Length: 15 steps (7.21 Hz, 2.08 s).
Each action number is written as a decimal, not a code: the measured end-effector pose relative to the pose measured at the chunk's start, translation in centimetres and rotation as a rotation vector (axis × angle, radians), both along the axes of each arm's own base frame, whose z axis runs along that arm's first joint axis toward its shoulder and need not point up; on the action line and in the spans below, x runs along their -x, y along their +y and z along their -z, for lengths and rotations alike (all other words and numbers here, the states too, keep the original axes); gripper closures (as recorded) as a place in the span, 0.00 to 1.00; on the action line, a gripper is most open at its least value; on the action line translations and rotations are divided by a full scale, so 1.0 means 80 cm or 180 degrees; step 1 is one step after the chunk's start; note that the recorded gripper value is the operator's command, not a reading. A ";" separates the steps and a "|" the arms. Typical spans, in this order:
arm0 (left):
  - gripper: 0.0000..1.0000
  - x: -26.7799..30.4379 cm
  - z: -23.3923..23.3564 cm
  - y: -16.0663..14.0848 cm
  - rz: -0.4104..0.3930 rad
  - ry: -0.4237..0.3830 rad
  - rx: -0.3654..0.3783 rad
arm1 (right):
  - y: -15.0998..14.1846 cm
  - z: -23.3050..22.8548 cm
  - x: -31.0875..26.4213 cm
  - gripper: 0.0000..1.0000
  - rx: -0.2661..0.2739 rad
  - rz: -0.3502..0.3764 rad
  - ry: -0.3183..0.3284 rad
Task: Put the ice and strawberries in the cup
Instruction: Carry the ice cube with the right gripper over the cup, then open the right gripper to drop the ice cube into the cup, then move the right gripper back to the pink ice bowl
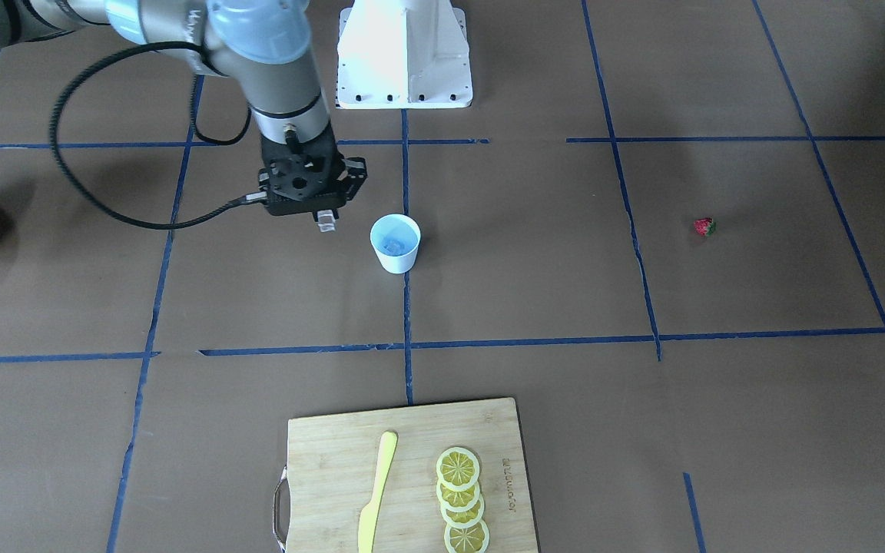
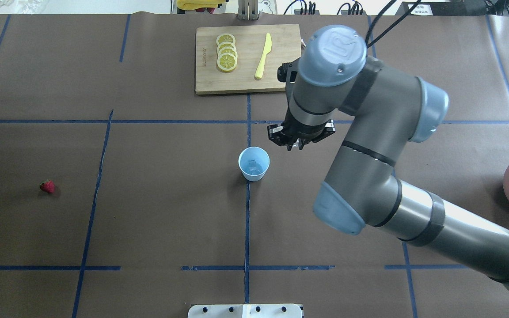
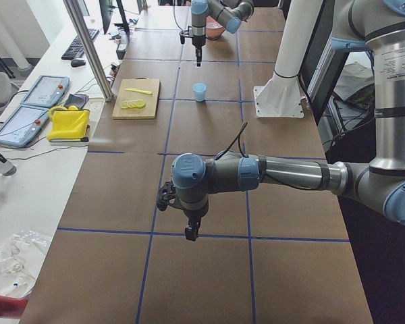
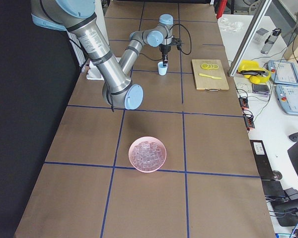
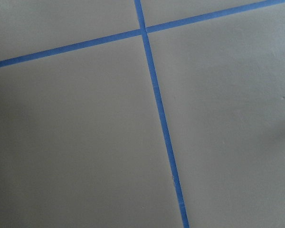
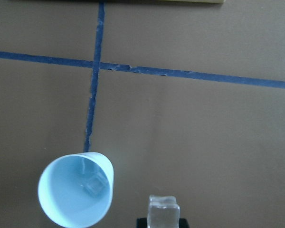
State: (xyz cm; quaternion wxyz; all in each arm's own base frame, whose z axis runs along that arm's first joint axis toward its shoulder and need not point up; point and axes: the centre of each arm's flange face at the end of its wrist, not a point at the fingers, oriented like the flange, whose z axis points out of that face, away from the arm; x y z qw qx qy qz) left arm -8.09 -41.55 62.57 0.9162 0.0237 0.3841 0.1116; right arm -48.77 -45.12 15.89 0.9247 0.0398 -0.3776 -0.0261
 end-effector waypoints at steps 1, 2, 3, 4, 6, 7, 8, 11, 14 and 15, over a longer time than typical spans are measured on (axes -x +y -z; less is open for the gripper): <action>0.00 0.000 -0.001 0.000 0.0000 0.0000 0.0003 | 0.010 0.014 0.040 1.00 0.0044 -0.0085 0.0048; 0.00 0.000 -0.002 0.000 0.0000 0.0000 0.0009 | 0.020 0.023 0.067 1.00 0.0067 -0.0146 0.0057; 0.00 0.000 -0.003 0.001 0.0000 0.0001 0.0014 | 0.029 0.027 0.083 0.99 0.0071 -0.0181 0.0049; 0.00 0.000 -0.003 0.001 0.0000 0.0001 0.0017 | 0.035 0.028 0.092 0.94 0.0069 -0.0191 0.0048; 0.00 0.000 -0.004 0.001 0.0000 0.0001 0.0021 | 0.036 0.027 0.095 0.14 0.0051 -0.0215 0.0060; 0.00 0.000 -0.004 0.001 0.0000 0.0001 0.0020 | 0.036 0.027 0.095 0.11 0.0039 -0.0227 0.0066; 0.00 0.000 -0.003 0.000 0.0000 0.0001 0.0016 | 0.035 0.027 0.095 0.11 0.0031 -0.0237 0.0070; 0.00 0.000 -0.001 0.000 0.0000 0.0000 0.0005 | 0.029 0.029 0.088 0.01 0.0014 -0.0256 0.0060; 0.00 0.000 0.004 -0.003 0.0002 -0.0011 -0.0018 | -0.039 0.000 -0.009 0.01 -0.0046 -0.0240 -0.0003; 0.00 0.000 0.008 -0.005 0.0009 -0.0010 -0.0030 | -0.066 -0.035 -0.075 0.01 -0.0122 -0.0140 -0.0010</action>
